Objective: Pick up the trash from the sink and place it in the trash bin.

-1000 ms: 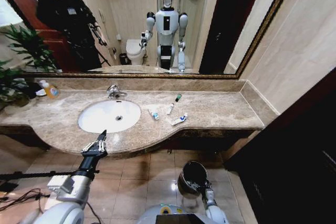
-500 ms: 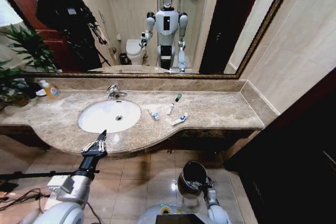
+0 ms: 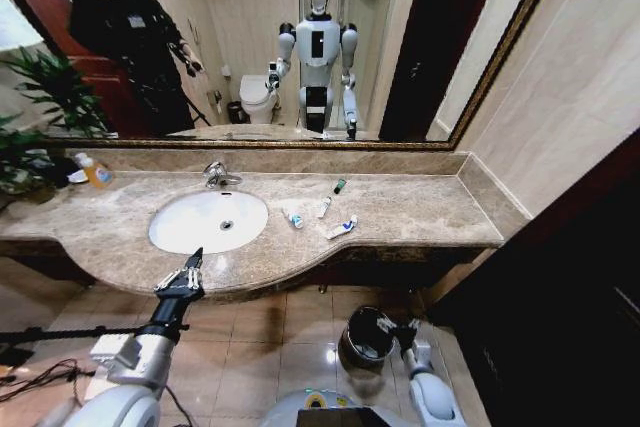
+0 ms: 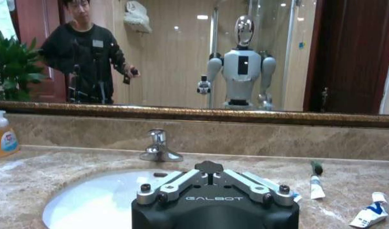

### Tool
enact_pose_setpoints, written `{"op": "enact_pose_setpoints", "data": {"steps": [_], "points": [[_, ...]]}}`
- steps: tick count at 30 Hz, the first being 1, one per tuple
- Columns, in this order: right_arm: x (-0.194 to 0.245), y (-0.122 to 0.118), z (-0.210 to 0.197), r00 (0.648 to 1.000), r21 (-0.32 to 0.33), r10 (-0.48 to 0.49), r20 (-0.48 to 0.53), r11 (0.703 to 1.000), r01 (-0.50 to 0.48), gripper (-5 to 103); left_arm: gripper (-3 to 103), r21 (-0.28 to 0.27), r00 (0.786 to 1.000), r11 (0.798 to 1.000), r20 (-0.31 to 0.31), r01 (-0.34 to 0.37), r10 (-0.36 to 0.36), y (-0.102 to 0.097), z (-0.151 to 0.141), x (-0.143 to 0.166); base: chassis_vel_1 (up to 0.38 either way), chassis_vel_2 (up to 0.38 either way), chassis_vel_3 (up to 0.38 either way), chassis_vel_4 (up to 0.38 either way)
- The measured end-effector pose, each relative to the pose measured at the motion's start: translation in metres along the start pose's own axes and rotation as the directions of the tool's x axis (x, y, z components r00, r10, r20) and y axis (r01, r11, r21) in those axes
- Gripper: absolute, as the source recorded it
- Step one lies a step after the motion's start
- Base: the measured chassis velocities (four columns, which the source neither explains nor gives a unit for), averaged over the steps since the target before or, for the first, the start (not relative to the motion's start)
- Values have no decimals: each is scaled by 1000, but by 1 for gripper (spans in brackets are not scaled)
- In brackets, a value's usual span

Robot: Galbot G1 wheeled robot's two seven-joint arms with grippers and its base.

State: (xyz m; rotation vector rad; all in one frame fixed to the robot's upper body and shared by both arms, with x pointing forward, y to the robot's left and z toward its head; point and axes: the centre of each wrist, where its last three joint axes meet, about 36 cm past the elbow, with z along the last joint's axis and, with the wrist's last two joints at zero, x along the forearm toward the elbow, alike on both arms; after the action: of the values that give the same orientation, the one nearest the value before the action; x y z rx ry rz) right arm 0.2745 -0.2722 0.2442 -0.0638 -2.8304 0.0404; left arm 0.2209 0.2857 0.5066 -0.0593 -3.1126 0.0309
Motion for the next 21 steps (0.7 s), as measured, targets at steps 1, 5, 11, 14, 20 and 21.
{"op": "enact_pose_setpoints", "data": {"steps": [1,5,11,14,20,21], "points": [[2,2,-9,1000,1,-4,20,1000,4,100,0,0,1000,1000,0,0,0,0,0,0,0,0,0,0],[12,6,-35,997,13,-15,76,1000,14,100,0,0,1000,1000,0,0,0,0,0,0,0,0,0,0],[27,11,-75,988,18,-10,153,1000,7,100,0,0,1000,1000,0,0,0,0,0,0,0,0,0,0],[29,13,-94,981,12,-8,194,1000,6,100,0,0,1000,1000,0,0,0,0,0,0,0,0,0,0],[27,20,-125,968,-9,-14,251,1000,16,100,0,0,1000,1000,0,0,0,0,0,0,0,0,0,0],[27,20,-125,968,-9,-14,251,1000,16,100,0,0,1000,1000,0,0,0,0,0,0,0,0,0,0]]}}
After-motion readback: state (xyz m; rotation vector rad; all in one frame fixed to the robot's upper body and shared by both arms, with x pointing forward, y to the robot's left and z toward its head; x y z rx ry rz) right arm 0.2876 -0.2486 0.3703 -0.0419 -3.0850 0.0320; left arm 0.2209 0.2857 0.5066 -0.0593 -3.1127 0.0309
